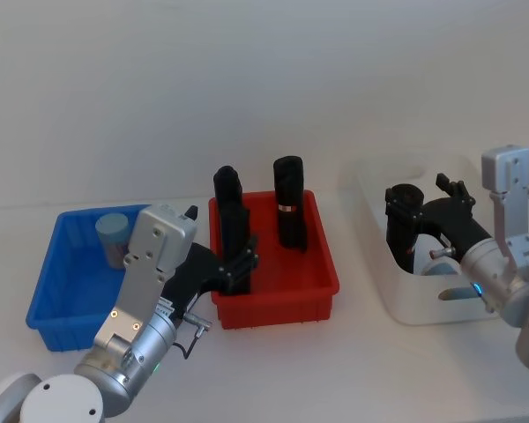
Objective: Pick the cotton swabs from the blue box and place them into the white box.
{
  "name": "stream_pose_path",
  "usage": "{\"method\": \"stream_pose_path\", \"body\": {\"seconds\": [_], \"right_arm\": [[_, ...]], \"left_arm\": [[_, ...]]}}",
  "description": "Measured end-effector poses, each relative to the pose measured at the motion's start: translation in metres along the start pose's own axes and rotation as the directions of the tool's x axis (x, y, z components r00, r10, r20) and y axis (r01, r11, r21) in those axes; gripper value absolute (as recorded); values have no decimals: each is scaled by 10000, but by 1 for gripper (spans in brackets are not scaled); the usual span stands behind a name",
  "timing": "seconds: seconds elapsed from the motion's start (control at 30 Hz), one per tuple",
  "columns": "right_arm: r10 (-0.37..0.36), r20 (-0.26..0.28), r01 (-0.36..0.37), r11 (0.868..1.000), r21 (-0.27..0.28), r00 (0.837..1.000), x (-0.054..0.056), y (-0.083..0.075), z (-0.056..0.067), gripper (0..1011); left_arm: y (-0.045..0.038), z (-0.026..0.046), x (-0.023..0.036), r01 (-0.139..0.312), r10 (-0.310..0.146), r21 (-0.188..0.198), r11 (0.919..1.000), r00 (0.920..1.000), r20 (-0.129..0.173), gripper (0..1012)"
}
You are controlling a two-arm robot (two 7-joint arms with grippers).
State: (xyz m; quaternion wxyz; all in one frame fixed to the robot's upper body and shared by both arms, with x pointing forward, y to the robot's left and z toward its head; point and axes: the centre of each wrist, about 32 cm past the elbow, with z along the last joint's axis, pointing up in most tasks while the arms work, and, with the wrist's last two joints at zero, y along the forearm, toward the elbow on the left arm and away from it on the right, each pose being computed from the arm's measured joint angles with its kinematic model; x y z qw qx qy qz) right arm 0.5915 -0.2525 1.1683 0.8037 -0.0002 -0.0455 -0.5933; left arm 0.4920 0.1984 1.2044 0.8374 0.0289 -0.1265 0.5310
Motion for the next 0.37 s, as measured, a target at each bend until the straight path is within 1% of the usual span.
{"method": "stream_pose_path", "body": {"seconds": [0.37], "right_arm": [[4, 0, -4, 10000, 4, 10000, -2, -2, 0, 1002]], "left_arm": [[0, 0, 0, 0, 0, 0, 10000, 10000, 0, 1004]]}}
